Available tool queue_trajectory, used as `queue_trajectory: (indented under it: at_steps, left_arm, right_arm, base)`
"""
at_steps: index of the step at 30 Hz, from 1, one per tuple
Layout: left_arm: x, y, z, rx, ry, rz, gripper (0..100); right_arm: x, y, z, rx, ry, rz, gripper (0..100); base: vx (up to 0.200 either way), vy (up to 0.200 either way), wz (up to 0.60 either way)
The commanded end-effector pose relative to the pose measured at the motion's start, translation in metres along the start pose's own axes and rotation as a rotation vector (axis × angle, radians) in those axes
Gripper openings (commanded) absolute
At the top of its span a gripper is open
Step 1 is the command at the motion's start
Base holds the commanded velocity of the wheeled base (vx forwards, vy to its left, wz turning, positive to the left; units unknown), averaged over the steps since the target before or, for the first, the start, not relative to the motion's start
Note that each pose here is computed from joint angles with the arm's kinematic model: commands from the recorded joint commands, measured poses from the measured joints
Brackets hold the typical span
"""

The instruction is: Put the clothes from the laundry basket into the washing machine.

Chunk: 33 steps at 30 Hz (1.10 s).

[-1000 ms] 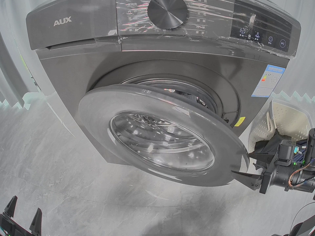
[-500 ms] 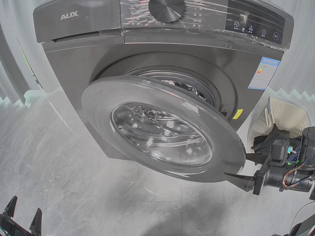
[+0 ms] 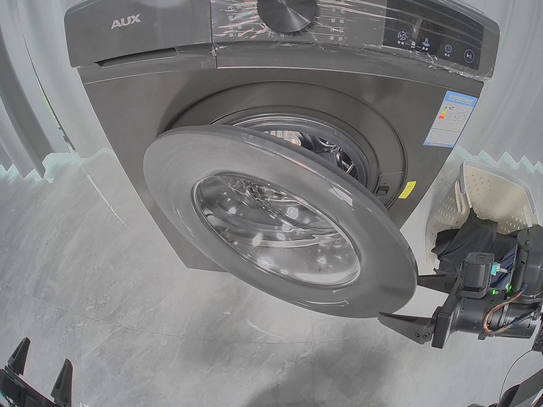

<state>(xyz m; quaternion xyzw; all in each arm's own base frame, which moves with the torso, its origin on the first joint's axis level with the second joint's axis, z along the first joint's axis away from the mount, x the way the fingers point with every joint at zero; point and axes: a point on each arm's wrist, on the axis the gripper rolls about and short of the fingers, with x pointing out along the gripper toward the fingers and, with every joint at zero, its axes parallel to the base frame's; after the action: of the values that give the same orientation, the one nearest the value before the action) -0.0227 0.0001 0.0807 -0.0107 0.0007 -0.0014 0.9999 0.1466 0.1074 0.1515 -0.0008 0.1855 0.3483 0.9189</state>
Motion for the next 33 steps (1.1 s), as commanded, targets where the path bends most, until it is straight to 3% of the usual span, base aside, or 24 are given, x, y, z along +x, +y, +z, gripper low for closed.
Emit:
queue_trajectory:
  at_steps: [1,6,13,22,27,33]
  left_arm:
    - [0.000,0.000,-0.005,0.000,0.002,0.000,100]
    - [0.000,0.000,-0.005,0.000,0.000,0.000,100]
    - [0.000,0.000,-0.005,0.000,0.002,0.000,100]
    - [0.000,0.000,-0.005,0.000,0.002,0.000,100]
    - [0.000,0.000,-0.005,0.002,0.002,-0.002,100]
    - [0.000,0.000,-0.005,0.000,0.002,0.000,100]
  right_arm:
    - [0.006,-0.004,0.005,0.004,-0.011,-0.050,100]
    - [0.019,-0.005,0.008,0.006,0.005,-0.056,100]
    - [0.015,0.007,-0.001,-0.011,0.035,0.012,100]
    - [-0.002,0.006,-0.009,-0.010,0.028,0.001,100]
    - [-0.021,-0.011,-0.039,0.004,0.099,-0.099,100]
    - [-0.024,-0.028,-0.042,0.024,0.114,-0.203,100]
  base:
    - [-0.200,0.000,0.00]
    - [-0.200,0.000,0.00]
    - [0.000,0.000,0.00]
    - [0.000,0.000,0.00]
    - [0.000,0.000,0.00]
    - [0.000,0.000,0.00]
